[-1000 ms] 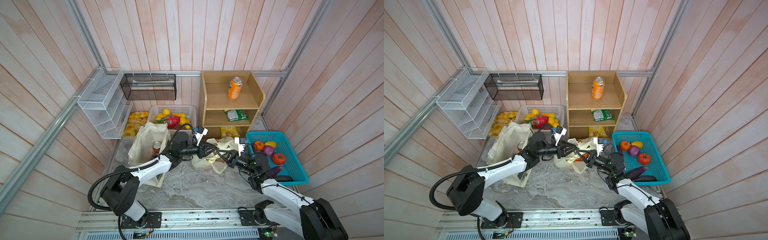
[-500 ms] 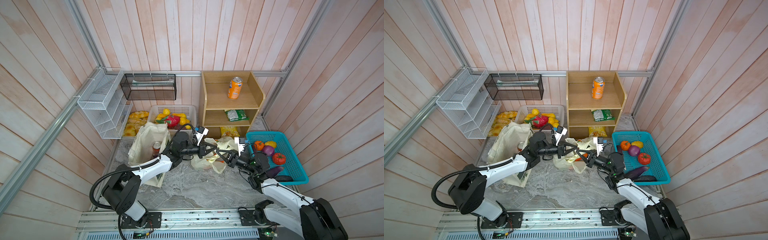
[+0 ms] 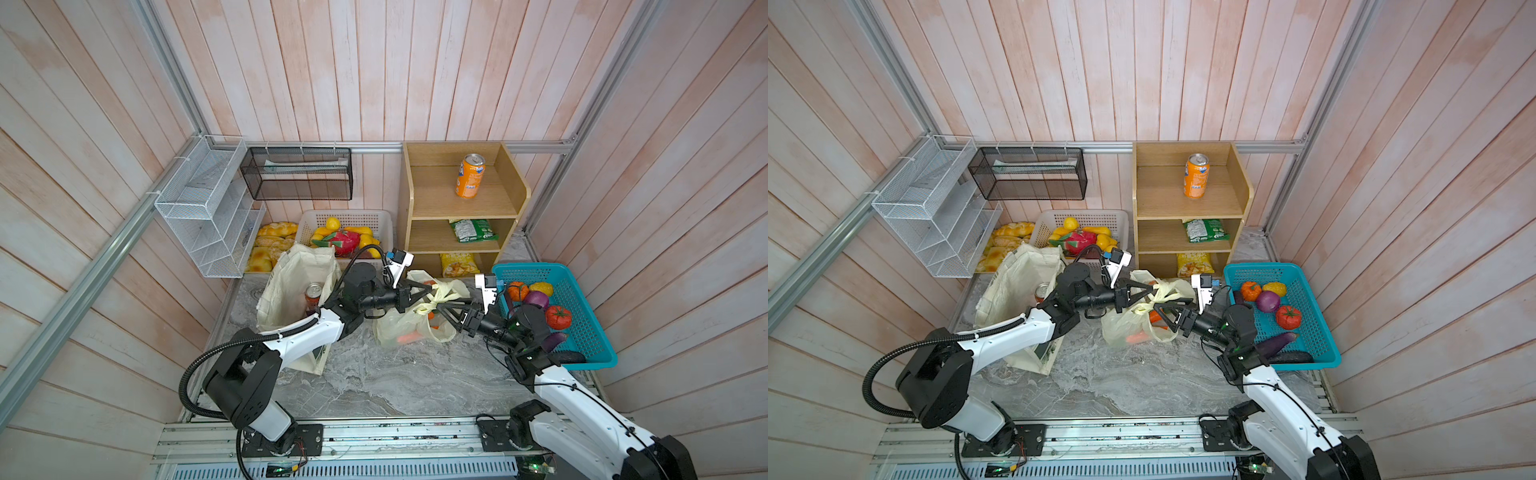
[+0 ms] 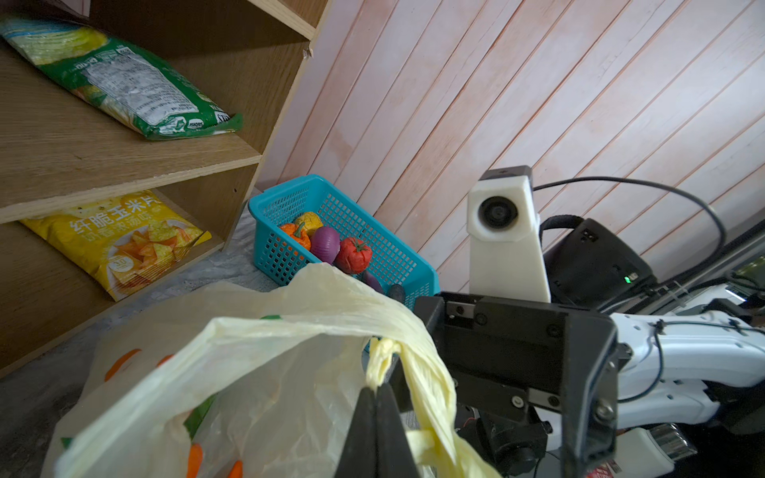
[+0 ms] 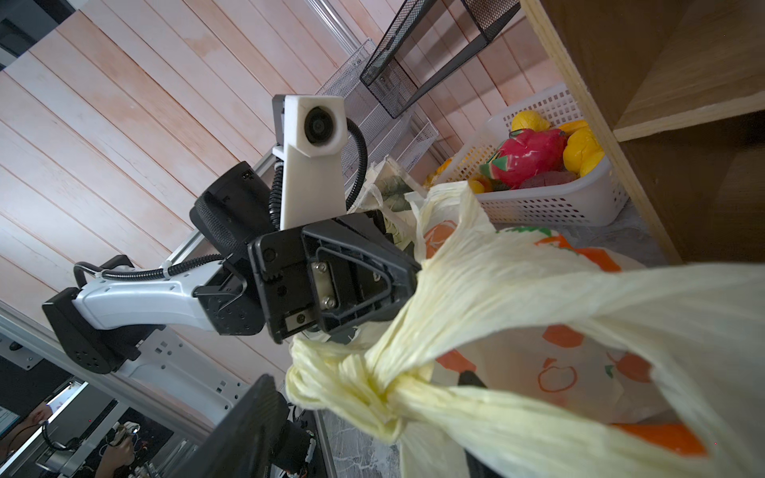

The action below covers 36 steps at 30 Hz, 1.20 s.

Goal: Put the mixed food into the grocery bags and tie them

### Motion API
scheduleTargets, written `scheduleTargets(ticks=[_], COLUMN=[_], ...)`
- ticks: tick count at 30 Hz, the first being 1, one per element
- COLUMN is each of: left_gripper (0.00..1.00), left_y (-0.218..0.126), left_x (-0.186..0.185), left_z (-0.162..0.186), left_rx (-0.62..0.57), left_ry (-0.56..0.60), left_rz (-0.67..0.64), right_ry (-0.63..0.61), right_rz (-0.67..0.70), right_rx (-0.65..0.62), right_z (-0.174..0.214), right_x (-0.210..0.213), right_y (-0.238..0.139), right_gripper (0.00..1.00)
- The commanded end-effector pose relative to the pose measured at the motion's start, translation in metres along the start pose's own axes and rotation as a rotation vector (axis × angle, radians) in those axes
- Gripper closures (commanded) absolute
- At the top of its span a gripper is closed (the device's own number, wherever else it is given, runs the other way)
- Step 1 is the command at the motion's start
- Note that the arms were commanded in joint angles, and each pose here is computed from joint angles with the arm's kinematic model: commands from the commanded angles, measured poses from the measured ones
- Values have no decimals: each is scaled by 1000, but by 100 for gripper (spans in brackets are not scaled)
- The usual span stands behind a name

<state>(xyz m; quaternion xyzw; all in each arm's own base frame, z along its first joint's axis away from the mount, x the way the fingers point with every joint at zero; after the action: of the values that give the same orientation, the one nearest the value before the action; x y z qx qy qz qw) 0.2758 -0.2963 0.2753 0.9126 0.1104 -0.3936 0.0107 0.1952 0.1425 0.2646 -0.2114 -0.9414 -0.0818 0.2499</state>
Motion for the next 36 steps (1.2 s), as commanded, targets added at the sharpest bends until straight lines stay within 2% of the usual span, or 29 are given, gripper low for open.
scheduleTargets(ticks=[1, 8, 16, 29, 36], left_gripper=[100, 100, 100, 100, 100], left_y=[-2, -3, -3, -5, -8], left_x=[-1, 0, -1, -6, -7], left_z=[-8, -10, -11, -10, -7], left_rx=[-47, -68, -77, -74, -75], left_ry=[23, 28, 32, 41, 41], left_rz=[-7, -19, -15, -5, -5], right_ry=[40, 125, 161, 208, 216], right_rz=[44, 8, -68, -68, -66], right_rx=[30, 69, 44, -11, -23], right_z=[-3, 5, 0, -7, -11], right_x=[4, 21, 43, 29, 25], right_y=[-5, -10, 16, 45, 52], right_gripper=[29, 37, 45, 59, 59])
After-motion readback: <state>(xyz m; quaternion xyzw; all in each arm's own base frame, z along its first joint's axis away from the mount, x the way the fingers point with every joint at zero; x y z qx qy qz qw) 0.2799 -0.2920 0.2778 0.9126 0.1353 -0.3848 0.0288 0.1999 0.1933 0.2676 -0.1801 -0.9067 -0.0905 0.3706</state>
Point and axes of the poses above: each gripper's point midway between its finger pads, its own y axis out along the fingers, its own x axis along the line the jaws close on, z = x × y, the point moved 8 cm from there along -y, back along the fingers, and after that the axes turned 14 degrees about -y, right-handed, at the moved point
